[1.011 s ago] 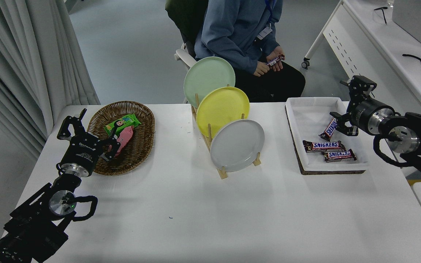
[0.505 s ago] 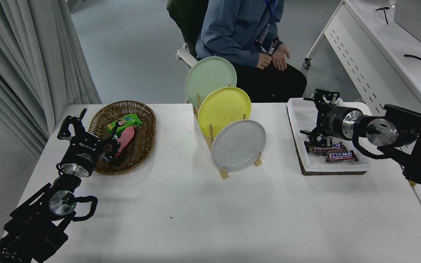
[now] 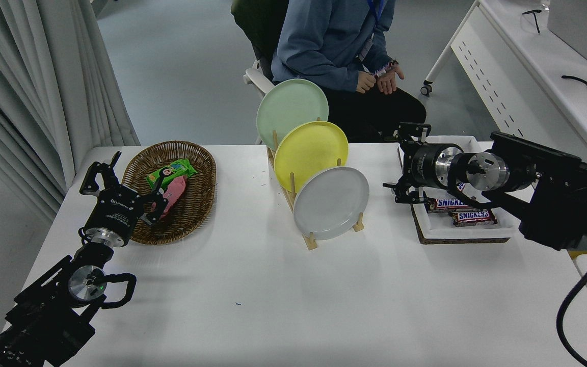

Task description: Place the plate on the table

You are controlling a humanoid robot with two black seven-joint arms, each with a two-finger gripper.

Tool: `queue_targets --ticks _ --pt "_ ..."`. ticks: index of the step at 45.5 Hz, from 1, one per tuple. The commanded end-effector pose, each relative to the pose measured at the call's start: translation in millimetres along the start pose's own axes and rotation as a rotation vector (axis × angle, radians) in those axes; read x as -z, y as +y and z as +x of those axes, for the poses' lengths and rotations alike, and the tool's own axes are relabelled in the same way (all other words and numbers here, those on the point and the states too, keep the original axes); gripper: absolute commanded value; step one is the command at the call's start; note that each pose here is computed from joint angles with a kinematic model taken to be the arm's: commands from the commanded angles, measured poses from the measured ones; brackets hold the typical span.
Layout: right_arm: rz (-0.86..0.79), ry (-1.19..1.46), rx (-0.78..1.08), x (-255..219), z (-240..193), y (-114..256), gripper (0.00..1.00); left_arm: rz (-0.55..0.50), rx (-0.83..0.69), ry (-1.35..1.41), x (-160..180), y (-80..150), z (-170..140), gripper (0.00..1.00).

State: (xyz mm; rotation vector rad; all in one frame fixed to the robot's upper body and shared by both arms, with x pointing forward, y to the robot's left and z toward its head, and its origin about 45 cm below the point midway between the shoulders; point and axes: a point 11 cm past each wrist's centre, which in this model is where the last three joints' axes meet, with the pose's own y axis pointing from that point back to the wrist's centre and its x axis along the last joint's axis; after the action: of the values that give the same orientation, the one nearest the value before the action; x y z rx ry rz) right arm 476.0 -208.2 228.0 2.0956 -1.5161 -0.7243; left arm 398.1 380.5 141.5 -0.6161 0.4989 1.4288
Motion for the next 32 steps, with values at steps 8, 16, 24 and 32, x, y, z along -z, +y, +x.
queue_targets --ticks 8,16,24,32 --pt "-0.005 0.081 0.038 -3.4 -41.5 -20.3 1.0 0.0 0.001 0.0 0.0 0.0 0.0 1.0" --pt "-0.015 0.087 0.108 -9.4 -59.3 -29.3 1.0 0.0 0.002 0.001 0.0 -0.2 -0.5 1.0" --pt "-0.021 0.092 0.124 -13.8 -67.2 -35.1 1.0 0.0 0.001 0.0 0.0 0.0 0.0 1.0" --pt "-0.025 0.09 0.125 -15.8 -68.3 -35.7 0.99 0.0 0.002 0.001 0.0 -0.2 -0.5 1.0"
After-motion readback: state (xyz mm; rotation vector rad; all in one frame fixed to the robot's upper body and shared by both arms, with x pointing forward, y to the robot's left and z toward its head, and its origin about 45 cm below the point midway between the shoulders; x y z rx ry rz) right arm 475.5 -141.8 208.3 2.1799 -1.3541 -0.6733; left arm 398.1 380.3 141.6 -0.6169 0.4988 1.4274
